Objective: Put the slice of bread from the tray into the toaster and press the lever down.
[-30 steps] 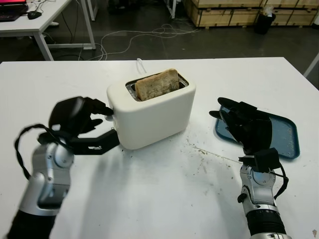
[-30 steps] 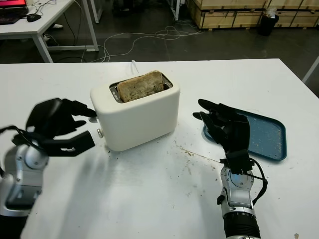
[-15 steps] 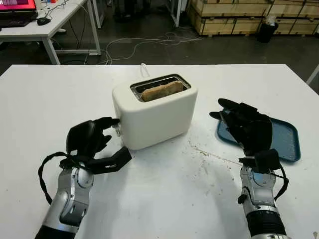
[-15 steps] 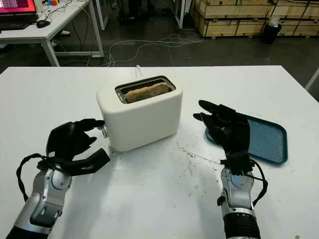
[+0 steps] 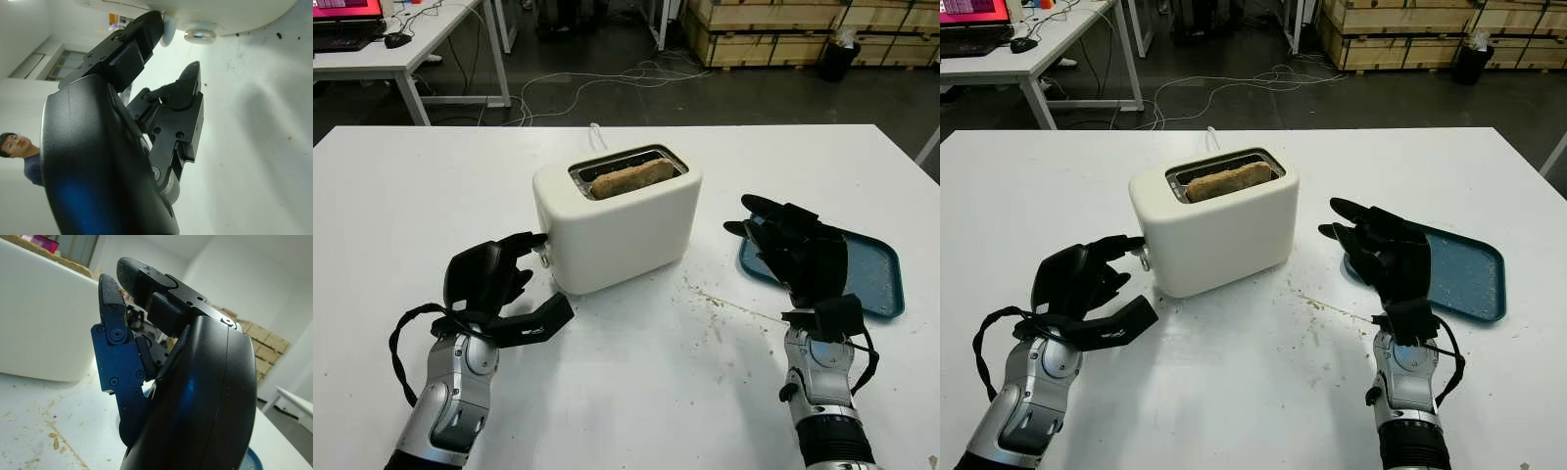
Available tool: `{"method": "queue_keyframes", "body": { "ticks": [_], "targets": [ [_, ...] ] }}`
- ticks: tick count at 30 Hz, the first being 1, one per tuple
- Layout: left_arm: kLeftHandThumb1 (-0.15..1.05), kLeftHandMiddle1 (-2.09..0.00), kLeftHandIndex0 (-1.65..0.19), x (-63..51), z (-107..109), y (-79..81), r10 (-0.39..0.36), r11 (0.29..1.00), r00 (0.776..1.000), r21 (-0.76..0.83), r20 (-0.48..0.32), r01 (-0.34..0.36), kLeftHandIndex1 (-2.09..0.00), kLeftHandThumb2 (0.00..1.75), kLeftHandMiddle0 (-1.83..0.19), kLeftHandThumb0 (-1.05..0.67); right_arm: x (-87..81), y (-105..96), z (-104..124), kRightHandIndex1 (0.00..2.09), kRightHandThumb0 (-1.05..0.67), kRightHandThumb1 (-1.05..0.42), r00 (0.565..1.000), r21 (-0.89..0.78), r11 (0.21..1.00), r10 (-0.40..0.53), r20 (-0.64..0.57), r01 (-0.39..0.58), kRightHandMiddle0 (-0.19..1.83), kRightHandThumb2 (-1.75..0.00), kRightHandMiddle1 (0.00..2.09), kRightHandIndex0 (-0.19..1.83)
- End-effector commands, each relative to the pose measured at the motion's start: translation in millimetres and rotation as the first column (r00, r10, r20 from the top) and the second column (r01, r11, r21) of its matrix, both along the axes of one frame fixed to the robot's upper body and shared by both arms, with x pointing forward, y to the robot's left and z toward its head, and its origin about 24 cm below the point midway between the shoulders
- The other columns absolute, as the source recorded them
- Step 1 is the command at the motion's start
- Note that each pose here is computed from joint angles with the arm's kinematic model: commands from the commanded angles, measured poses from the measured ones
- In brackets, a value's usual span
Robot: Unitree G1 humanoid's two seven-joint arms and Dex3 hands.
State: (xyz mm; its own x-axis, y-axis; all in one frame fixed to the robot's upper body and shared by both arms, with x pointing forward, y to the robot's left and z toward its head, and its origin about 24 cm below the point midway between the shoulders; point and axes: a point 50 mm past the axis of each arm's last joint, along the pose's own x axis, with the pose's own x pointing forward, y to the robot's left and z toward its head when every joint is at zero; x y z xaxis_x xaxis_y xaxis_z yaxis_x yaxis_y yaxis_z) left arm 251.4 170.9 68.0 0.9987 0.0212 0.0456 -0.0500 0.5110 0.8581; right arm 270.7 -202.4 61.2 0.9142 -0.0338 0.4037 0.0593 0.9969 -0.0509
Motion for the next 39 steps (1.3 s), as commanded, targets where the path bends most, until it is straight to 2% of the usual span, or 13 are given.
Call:
{"method": "queue_keyframes", "body": {
  "ticks": [1, 7, 11, 13, 16, 17, 20, 22, 26, 30, 33, 36, 39],
  "targets": [
    [0.92, -0.96, -1.08, -0.2, -20.3, -11.7, -0.09, 0.996, 0.985, -0.016, -0.148, 0.088, -0.02, 0.16, -0.91, 0.05, 0.6, 1.2, 2.3, 0.25, -0.43, -0.92, 1.0, 0.005, 1.0, 0.001, 0.007, -0.002, 1.1, -0.13, 0.0, 1.18],
    [0.92, -1.06, -1.16, 8.3, -10.6, -7.0, -0.09, 0.995, 0.984, 0.03, -0.154, 0.096, -0.05, 0.28, -0.88, 0.0, 0.4, 1.2, 2.1, 0.25, -0.43, -0.92, 1.0, 0.009, 1.0, 0.0, 0.001, 0.0, 1.1, -0.14, 0.0, 1.17],
    [0.92, -1.52, -1.23, 15.1, -6.6, -13.1, -0.064, 0.992, 0.979, 0.096, -0.195, 0.084, -0.13, 0.34, -0.7, -0.09, 0.0, 1.1, 2.2, 0.25, -0.43, -0.92, 1.0, 0.011, 1.0, -0.002, 0.002, 0.002, 1.1, -0.13, 0.0, 1.17],
    [0.92, -1.61, -1.24, 17.4, -11.1, -21.2, -0.034, 0.987, 0.97, 0.145, -0.24, 0.07, -0.17, 0.28, -0.67, -0.11, -0.3, 1.0, 1.9, 0.25, -0.43, -0.92, 1.0, 0.01, 1.0, -0.004, 0.002, 0.004, 1.1, -0.13, 0.0, 1.17],
    [0.92, -1.53, -1.2, 15.9, -29.1, -34.7, 0.02, 0.986, 0.939, 0.163, -0.342, 0.038, -0.19, 0.21, -0.71, -0.08, -0.7, -0.1, 1.6, 0.25, -0.43, -0.92, 1.0, 0.004, 1.0, -0.005, 0.005, 0.005, 1.1, -0.13, 0.0, 1.17],
    [0.92, -1.6, -1.19, 13.7, -37.0, -39.0, 0.022, 0.984, 0.929, 0.17, -0.37, 0.044, -0.26, 0.19, -0.68, -0.07, -1.0, -0.6, 1.9, 0.25, -0.43, -0.92, 1.0, -0.001, 1.0, -0.008, 0.005, 0.008, 1.1, -0.13, 0.0, 1.17],
    [0.92, -1.69, -0.94, 7.3, -54.5, -48.7, 0.01, 0.98, 0.902, 0.182, -0.432, 0.076, -0.81, 0.16, -0.65, -0.03, -1.4, -1.8, 2.6, 0.26, -0.44, -0.92, 1.0, -0.015, 1.0, -0.016, 0.001, 0.016, 1.11, -0.14, 0.0, 1.17],
    [0.92, -1.59, -0.84, 3.8, -60.8, -53.2, -0.001, 0.979, 0.89, 0.183, -0.456, 0.094, -0.92, 0.19, -0.64, -0.03, -1.1, -2.3, 3.0, 0.25, -0.44, -0.92, 1.0, -0.023, 1.0, -0.015, 0.006, 0.015, 1.1, -0.14, 0.0, 1.17],
    [0.92, -1.47, -0.78, 2.5, -60.4, -54.3, 0.005, 0.982, 0.884, 0.17, -0.467, 0.084, -0.89, 0.24, -0.64, -0.01, -0.3, -1.5, 3.0, 0.26, -0.43, -0.92, 1.0, -0.02, 1.0, -0.004, 0.016, 0.005, 1.1, -0.15, 0.0, 1.17],
    [0.92, -1.39, -0.84, 2.6, -58.6, -53.1, 0.013, 0.981, 0.89, 0.18, -0.456, 0.078, -0.69, 0.24, -0.66, -0.02, -0.1, -1.1, 2.2, 0.26, -0.43, -0.92, 1.0, -0.019, 1.0, -0.003, 0.007, 0.003, 1.1, -0.15, 0.0, 1.17],
    [0.92, -1.39, -0.86, 2.6, -59.3, -52.8, 0.016, 0.984, 0.892, 0.165, -0.452, 0.066, -0.65, 0.27, -0.67, -0.02, -0.2, -0.9, 1.8, 0.26, -0.44, -0.92, 1.0, -0.012, 1.0, -0.005, -0.002, 0.005, 1.1, -0.14, 0.0, 1.17],
    [0.92, -1.54, -0.85, 2.6, -57.9, -53.5, 0.016, 0.987, 0.894, 0.15, -0.447, 0.057, -0.73, 0.28, -0.61, -0.01, -0.5, -1.0, 2.1, 0.26, -0.44, -0.92, 1.0, -0.008, 1.0, -0.002, 0.0, 0.002, 1.1, -0.14, 0.0, 1.17],
    [0.92, -1.53, -0.83, 2.0, -57.3, -53.9, 0.014, 0.987, 0.901, 0.151, -0.434, 0.057, -0.83, 0.26, -0.64, -0.01, -1.0, -1.1, 1.6, 0.26, -0.44, -0.92, 1.0, -0.007, 1.0, -0.003, -0.001, 0.003, 1.11, -0.14, 0.0, 1.17]
  ]
}}
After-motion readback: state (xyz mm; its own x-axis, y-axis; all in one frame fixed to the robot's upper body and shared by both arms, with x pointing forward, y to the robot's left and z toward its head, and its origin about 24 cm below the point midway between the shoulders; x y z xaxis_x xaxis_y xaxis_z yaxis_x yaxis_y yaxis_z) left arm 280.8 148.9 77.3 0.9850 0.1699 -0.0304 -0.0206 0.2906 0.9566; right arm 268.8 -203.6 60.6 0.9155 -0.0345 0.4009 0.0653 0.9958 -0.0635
